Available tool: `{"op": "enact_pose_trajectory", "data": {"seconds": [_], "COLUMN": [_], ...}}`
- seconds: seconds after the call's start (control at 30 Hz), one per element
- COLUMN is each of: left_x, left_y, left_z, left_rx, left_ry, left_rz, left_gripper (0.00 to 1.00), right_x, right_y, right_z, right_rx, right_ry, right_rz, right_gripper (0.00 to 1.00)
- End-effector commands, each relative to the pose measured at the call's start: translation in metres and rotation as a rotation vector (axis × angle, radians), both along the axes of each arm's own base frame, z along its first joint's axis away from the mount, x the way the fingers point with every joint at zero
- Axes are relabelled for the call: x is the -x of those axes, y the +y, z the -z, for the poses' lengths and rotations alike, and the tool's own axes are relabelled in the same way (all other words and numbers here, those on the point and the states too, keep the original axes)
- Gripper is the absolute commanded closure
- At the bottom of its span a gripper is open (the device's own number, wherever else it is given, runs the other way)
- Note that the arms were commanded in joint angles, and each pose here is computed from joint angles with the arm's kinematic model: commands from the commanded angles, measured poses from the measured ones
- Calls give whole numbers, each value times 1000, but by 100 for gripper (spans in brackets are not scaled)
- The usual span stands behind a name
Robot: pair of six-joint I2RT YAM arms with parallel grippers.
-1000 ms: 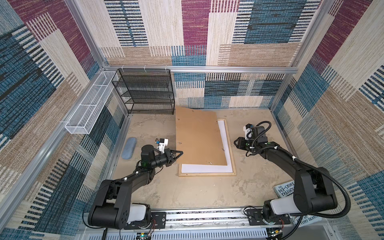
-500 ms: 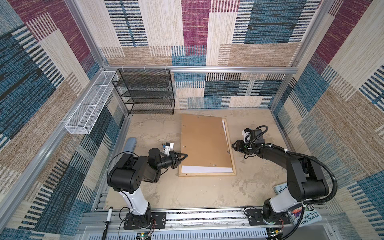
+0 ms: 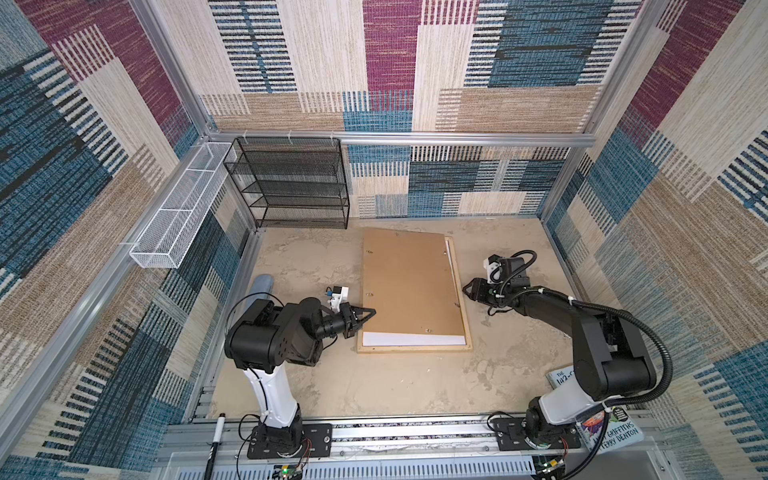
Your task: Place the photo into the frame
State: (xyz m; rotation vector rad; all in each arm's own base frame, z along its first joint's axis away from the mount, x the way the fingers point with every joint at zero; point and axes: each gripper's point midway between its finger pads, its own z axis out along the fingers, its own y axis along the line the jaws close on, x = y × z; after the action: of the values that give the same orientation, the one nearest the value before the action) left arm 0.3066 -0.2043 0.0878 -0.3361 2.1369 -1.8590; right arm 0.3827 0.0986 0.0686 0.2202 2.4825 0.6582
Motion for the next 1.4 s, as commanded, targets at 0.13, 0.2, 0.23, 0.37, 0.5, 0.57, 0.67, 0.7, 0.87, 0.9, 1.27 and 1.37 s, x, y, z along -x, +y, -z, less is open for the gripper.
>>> {"op": "enact_pose_trajectory", "data": {"seconds": [0.13,0.2,0.23,0.37,0.5,0.57,0.67,0.7,0.87,0.9,1.27,1.37], "left_x": [9,9,10,13,15,17,18,18,19,19,14,15], "left_y": [-3,-3,-3,-3,-3,-3,-3,-3,-3,-3,-1,0], "left_z": [-16,-12,-11,-9,-9,-7,-6,-6,-5,-4,4,6], "left_rx": [24,22,21,21,21,21,21,22,19,18,4,4], "left_ry": [-77,-65,-59,-56,-52,-47,-39,-39,-41,-39,-32,-26], "left_rz": [50,50,52,60,66,69,71,73,72,71,52,51], "left_gripper": [100,100,100,100,100,100,100,100,100,100,100,87], "right_x": [-8,-8,-8,-8,-8,-8,-7,-6,-6,-6,-4,-4], "right_y": [3,3,3,3,3,3,3,3,4,4,4,5], "right_z": [-6,-7,-8,-8,-6,-6,-5,-5,-3,-3,-2,-1], "right_rx": [-21,-22,-22,-22,-23,-24,-26,-26,-28,-29,-30,-32], "right_ry": [-32,-34,-35,-36,-36,-34,-35,-33,-30,-30,-28,-27], "right_rz": [-5,-6,-6,-7,-7,-8,-9,-9,-14,-14,-17,-19], "right_gripper": [45,45,45,45,45,45,45,45,45,45,45,44]}}
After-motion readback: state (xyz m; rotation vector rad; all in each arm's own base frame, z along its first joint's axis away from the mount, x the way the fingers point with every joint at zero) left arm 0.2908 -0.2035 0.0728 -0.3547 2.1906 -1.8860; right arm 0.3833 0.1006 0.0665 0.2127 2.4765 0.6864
